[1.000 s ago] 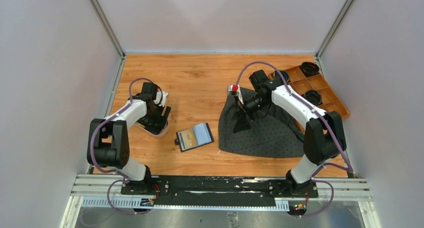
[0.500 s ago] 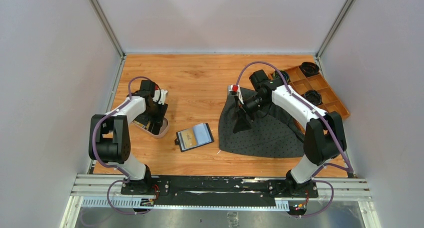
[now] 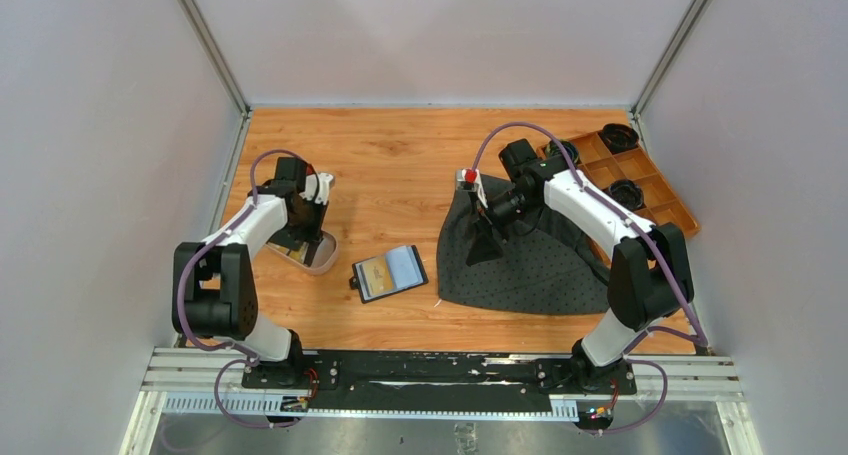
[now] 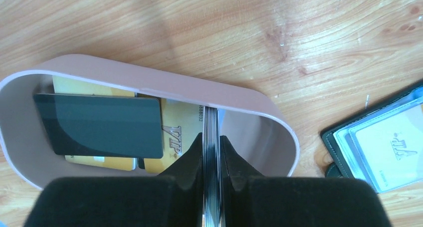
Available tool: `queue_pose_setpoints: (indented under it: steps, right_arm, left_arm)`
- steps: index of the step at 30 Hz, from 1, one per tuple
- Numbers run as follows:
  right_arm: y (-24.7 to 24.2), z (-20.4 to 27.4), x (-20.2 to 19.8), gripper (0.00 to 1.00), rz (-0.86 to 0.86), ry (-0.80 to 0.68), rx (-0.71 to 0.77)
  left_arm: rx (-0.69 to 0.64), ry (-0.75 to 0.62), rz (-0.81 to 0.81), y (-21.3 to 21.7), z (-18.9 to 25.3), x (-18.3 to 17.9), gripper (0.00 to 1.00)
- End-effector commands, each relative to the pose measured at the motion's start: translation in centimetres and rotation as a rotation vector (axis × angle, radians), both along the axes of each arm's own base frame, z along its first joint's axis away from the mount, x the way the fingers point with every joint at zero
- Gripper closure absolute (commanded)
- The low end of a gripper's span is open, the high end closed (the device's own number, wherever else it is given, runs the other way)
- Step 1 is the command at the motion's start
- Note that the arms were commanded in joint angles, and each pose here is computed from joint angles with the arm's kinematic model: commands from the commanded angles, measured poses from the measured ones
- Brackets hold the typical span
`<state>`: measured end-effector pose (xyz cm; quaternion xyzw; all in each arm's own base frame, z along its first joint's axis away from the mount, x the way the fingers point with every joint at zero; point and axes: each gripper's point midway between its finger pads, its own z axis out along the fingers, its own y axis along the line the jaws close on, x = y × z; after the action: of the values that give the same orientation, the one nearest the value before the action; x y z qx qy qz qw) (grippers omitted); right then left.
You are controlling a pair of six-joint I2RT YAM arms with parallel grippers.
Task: Put the credit cards into the card holder
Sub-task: Move the storage box to the center of the board.
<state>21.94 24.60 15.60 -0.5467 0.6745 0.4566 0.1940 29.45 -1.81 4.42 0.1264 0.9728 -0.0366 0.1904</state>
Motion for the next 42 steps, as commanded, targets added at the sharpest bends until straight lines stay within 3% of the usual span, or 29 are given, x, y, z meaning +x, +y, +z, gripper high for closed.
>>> queue_pose_setpoints:
  steps: [1,2,17,25,34,39,42]
  right_arm:
    - [0.1,0.8,0.3,0.17,0.003,0.010,0.030]
    - [0.1,0.7,0.3,0.17,0.003,0.013,0.029]
    - [0.1,0.4,0.3,0.18,0.004,0.026,0.025]
    - [0.1,0.3,0.5,0.18,0.001,0.024,0.018]
    - [1.5,0.3,2.7,0.18,-0.059,0.105,0.012]
    - [2.4,1.2,4.9,0.18,-0.082,0.046,0.014]
    - [1.6,1.9,6.5,0.17,-0.095,-0.095,-0.028]
  left_arm:
    - [-0.048,-0.015,-0.023,-0.7,0.6,-0.3,0.95]
    - [-0.056,-0.017,-0.027,-0.9,0.7,-0.3,1.00]
    - [-0.213,0.082,0.017,-3.5,-0.8,-0.1,1.00]
    - [-0.433,0.060,0.232,-7.0,-1.7,2.9,1.00]
    - [-0.450,-0.006,0.266,-9.8,-1.9,6.1,1.00]
    - [-0.456,-0.001,0.266,-9.9,-2.0,6.1,0.97]
    - [-0.456,-0.006,0.262,-9.9,-1.9,6.2,0.95]
